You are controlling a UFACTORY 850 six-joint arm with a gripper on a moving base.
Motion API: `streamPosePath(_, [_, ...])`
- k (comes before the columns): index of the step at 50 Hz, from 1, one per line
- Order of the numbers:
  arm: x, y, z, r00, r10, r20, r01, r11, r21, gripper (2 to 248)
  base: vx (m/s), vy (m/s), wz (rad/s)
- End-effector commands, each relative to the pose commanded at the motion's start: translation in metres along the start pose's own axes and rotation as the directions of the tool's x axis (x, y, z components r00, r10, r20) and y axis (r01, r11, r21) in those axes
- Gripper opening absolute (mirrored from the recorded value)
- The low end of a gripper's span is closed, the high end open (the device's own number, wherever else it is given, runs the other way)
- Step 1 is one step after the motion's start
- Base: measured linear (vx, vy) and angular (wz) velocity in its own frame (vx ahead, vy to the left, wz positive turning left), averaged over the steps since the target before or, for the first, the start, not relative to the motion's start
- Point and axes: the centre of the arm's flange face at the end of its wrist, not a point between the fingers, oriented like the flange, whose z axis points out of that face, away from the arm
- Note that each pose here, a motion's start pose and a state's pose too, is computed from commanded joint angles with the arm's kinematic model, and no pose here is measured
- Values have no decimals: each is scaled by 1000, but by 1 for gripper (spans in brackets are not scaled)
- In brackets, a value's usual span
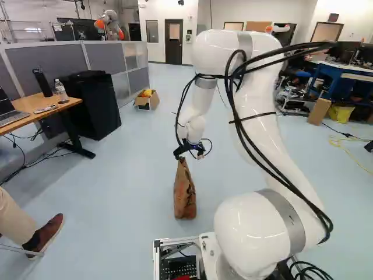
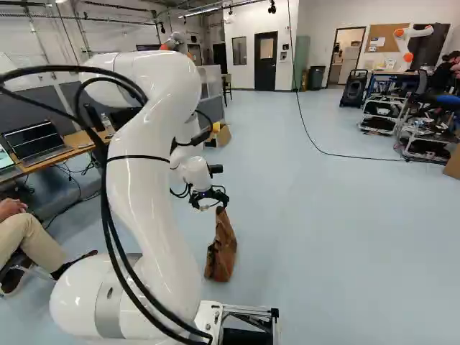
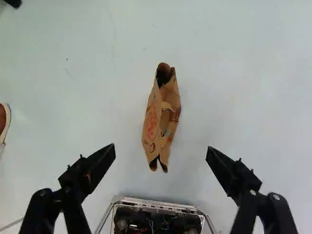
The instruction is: Pick up the grocery bag from the ground
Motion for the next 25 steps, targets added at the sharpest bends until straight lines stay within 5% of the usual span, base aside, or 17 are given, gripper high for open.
streamPosePath(25, [-7,0,69,998,0,70,0,1000,0,247,0,0,0])
